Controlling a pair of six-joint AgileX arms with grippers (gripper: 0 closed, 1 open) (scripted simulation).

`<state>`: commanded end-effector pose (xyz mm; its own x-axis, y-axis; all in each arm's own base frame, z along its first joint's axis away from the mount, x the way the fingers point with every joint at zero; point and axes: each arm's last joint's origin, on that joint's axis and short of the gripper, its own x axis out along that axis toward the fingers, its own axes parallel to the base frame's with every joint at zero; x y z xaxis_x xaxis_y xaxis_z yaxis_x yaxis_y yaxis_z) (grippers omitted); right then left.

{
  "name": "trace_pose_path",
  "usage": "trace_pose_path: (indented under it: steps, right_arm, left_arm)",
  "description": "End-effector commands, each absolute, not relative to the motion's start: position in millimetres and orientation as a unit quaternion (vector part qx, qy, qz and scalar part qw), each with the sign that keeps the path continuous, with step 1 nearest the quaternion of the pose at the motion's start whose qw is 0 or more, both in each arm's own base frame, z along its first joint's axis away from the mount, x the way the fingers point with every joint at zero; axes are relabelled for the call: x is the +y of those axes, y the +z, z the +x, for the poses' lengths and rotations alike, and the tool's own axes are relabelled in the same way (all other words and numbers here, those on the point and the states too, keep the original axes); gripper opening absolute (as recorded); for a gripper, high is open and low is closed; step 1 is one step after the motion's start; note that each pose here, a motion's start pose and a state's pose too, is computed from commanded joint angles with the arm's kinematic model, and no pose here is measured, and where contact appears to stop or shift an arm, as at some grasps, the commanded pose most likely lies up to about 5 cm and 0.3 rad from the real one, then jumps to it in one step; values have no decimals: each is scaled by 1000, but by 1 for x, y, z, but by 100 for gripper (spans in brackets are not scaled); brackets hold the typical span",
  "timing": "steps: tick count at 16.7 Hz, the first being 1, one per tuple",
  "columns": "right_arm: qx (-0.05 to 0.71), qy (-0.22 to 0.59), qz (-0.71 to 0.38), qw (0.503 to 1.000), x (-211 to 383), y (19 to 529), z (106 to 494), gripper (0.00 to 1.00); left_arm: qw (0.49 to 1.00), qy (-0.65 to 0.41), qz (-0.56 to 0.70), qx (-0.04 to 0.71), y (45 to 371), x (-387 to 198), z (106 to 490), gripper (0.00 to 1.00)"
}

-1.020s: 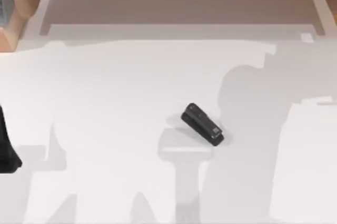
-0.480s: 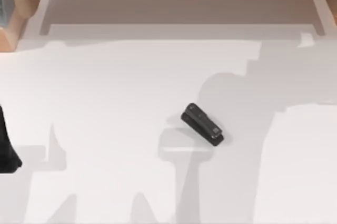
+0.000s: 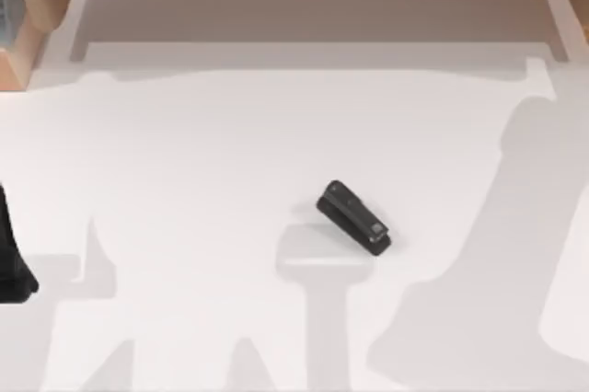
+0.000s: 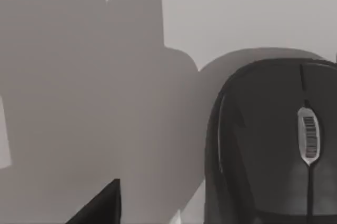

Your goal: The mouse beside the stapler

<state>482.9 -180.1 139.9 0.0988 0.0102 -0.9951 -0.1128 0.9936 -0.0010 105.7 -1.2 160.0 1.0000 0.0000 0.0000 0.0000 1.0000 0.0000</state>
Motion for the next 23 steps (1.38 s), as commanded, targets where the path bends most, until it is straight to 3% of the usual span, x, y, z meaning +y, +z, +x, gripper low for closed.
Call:
trace_pose_path:
  steps: [4, 17, 23]
  right_arm:
    - [670, 42, -38, 740, -180, 140, 483, 100]
    - [670, 42, -38, 740, -180, 140, 483, 2]
    - [670, 42, -38, 740, -180, 140, 483, 0]
  left_arm:
    - [1000, 0, 0, 0, 160, -1, 106, 100]
    - [1000, 0, 0, 0, 160, -1, 106, 100]
    - [1000, 0, 0, 0, 160, -1, 106, 100]
